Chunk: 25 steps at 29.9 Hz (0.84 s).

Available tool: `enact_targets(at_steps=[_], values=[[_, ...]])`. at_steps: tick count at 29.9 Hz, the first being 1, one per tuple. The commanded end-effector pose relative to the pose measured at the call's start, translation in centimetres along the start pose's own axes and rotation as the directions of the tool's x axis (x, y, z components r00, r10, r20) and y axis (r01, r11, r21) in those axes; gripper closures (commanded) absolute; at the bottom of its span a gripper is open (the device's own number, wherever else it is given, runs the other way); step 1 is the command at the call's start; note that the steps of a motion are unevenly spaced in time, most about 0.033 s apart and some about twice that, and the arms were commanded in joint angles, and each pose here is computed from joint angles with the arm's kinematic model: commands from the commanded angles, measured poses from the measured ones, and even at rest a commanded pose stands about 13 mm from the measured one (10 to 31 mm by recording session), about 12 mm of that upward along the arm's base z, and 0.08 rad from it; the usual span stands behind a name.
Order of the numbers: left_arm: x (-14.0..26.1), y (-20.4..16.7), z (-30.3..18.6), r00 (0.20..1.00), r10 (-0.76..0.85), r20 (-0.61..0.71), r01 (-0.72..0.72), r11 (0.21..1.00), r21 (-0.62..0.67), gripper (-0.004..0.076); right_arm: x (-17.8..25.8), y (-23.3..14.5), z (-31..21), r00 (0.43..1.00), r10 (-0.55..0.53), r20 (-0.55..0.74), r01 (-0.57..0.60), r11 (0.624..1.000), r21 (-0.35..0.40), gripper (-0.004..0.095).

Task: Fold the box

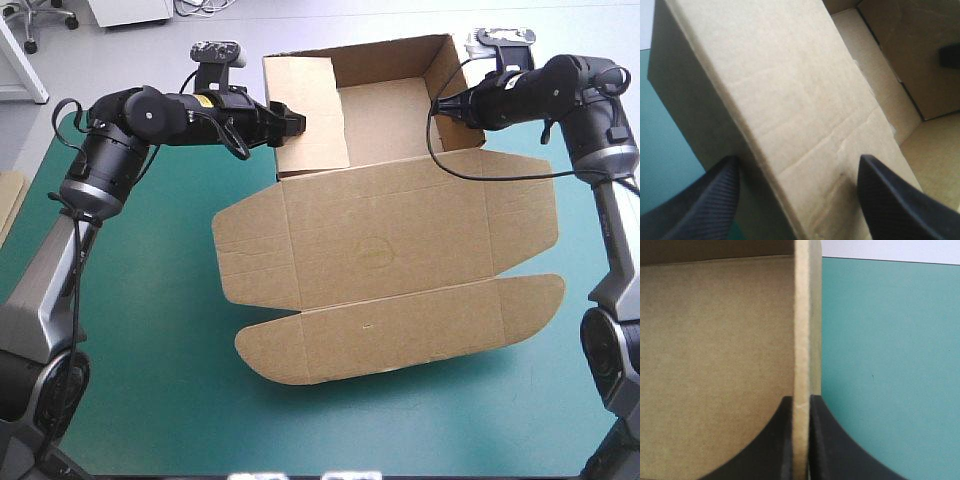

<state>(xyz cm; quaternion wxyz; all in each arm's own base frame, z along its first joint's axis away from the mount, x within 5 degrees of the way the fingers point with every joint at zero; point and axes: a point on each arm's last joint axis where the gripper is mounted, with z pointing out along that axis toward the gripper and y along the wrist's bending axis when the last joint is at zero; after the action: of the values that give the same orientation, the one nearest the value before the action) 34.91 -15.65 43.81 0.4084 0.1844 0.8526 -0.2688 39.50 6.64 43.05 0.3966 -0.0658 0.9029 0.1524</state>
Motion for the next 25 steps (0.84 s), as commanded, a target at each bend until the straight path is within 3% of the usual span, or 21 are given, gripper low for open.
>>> enact_targets(at_steps=[1,15,25], values=[[-1.2,-1.4,-1.8,0.998,0.020,0.055,-0.018,0.999,-0.036,0.0247,-1.3,2.2,-3.1,0.991,0.031,0.131,-0.023,0.998,-0.064,0.0913],[1.0,1.5,1.9,0.976,-0.010,-0.217,-0.044,0.969,-0.242,0.0297,0.3,3.3,2.5,0.997,0.066,-0.025,-0.068,0.996,-0.056,0.0913],[0.6,2.8,4.5,0.960,-0.026,-0.278,-0.061,0.952,-0.301,0.0308,0.8,2.9,5.0,0.993,0.102,-0.055,-0.103,0.995,-0.010,0.0912]])
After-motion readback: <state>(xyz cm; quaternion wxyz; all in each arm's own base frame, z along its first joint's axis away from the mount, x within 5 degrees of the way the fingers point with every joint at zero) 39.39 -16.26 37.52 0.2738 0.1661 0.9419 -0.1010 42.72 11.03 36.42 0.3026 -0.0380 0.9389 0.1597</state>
